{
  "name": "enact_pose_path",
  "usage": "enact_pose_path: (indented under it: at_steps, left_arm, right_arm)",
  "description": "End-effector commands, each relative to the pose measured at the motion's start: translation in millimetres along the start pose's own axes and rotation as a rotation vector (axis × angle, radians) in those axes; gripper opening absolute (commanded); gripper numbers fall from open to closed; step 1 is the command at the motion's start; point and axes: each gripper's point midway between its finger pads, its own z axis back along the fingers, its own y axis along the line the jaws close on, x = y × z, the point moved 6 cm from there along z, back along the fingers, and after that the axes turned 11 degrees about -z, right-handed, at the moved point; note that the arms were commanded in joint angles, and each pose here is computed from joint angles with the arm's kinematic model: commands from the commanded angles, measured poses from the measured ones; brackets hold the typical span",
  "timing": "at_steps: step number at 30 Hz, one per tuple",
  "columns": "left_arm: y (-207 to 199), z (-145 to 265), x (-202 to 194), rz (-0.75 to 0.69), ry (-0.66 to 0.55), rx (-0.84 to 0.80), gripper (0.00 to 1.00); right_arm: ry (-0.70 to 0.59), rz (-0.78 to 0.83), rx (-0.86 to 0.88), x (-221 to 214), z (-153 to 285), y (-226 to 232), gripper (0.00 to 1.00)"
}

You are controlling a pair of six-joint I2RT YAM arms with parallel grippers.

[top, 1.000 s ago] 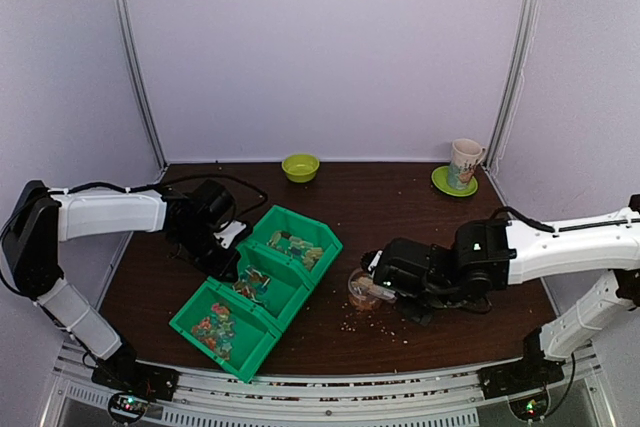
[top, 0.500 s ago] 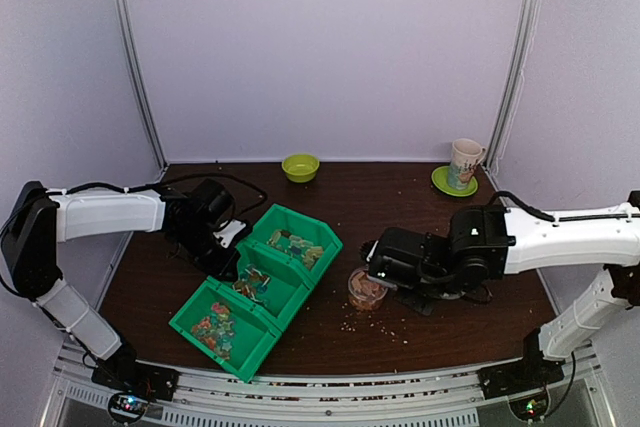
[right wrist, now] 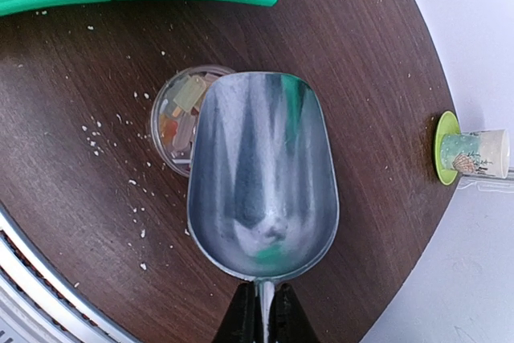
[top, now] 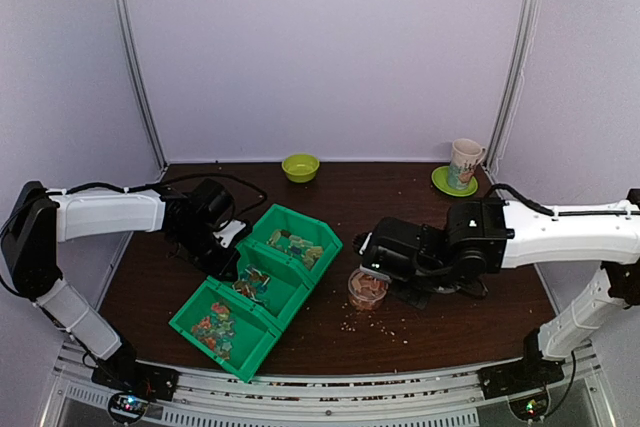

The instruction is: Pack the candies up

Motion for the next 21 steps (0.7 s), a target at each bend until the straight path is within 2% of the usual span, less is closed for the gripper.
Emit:
enact_pose_path:
  at_steps: [1,8,12,19,21]
  left_arm:
    - [-4,21,26,-0.007,-0.132,-0.033,0.00]
    - [-5,16,24,-0.009,-0.108,-0.044,0.00]
    - [-25,9,25,-0.015,-0.132,-0.248,0.00]
    - [-43,-24,14,0.107,-0.046,-0.565,0.00]
    - [-43,-29,11,0.127,-0.020,-0.567,0.00]
  right_arm:
    - [-0.085,-0.005,0.000,30,11,2,0.00]
    - [-0.079,0.071,-0.051,60,8,11,0.00]
    - [-0.075,0.093,-0.137,75,3,11,0.00]
    - [-0.171,-0.084,-0.056,86,21,-9,0.00]
    - [-0.177,-0.096,-0.040,85,23,-10,0.00]
